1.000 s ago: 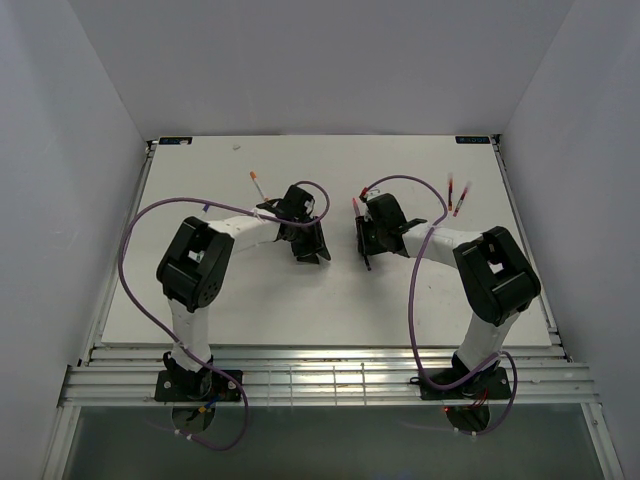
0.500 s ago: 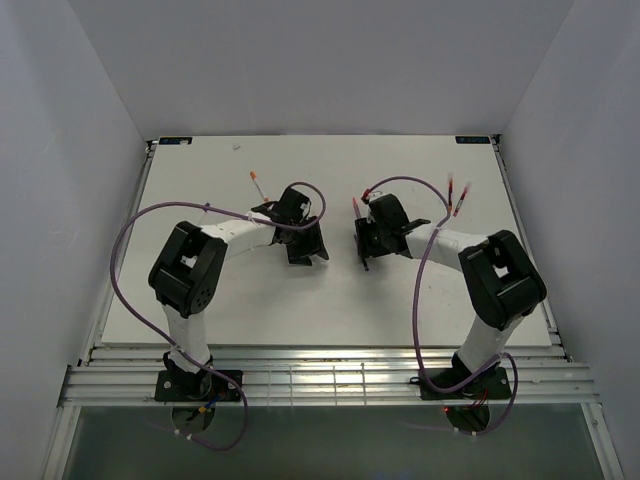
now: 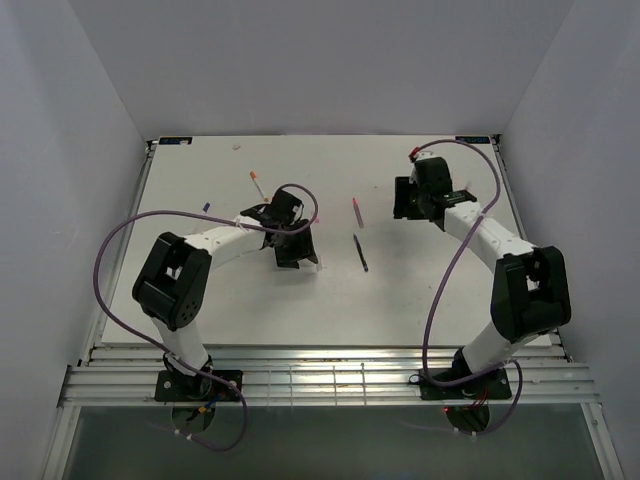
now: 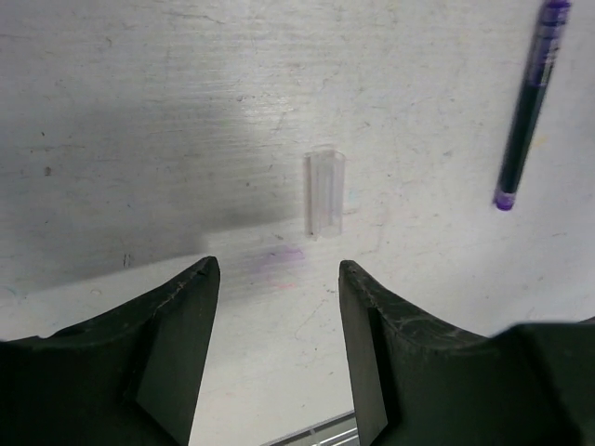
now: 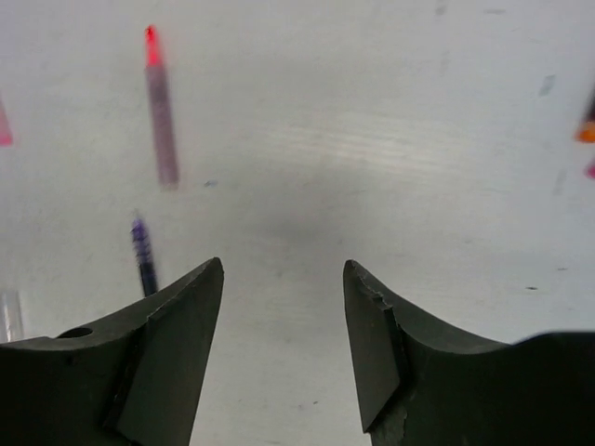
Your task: Open the pen caps
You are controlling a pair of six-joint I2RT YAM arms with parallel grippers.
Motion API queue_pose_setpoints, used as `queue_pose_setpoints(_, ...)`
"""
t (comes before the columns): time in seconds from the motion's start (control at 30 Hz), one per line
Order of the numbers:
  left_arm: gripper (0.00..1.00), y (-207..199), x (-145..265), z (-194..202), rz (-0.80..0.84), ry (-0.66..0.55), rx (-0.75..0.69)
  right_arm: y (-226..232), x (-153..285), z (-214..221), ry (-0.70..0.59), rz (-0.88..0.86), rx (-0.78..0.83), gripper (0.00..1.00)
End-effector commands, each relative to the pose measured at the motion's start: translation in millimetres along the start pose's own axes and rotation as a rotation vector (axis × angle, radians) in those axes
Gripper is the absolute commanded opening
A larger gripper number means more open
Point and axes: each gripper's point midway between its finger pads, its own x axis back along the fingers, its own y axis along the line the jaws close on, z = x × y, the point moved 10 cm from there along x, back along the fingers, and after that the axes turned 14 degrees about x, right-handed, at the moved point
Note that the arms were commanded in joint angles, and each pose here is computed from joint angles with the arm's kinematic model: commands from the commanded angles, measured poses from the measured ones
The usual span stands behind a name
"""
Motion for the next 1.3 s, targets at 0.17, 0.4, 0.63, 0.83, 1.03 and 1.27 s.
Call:
queue_pose_setpoints(0.17, 0.64, -28, 68, 0, 0.275, -0.099, -0.062, -114, -11, -29, -0.011, 0.162, -0.196, 0.58)
queue_pose_setpoints(0.4, 0.64, -29, 88, 7, 0.377, -0.118, -0.064, -168, -54, -44, 0.017, 0.242, -0.265, 0.56)
queue_pose_setpoints(0.63, 0.64, -24, 98, 17, 0.443, -0.108, -0.068, -198, -93, -63, 0.042, 0.248, -0.289, 0.56)
queue_pose_setpoints(0.83, 0.64, -11, 101, 27, 0.448, -0.111, -0.066, -209, -107, -55, 0.06, 0.246, -0.3, 0.54)
queue_pose_setpoints(1.03, 0.64, -7, 94, 29, 0.433, -0.093, -0.065, -207, -116, -40, 0.097, 0.24, -0.294, 0.52)
queue_pose_setpoints(1.27, 0.64, -2, 93, 32, 0.433, -0.09, -0.057, -198, -131, -9, 0.157, 0.208, -0.289, 0.46)
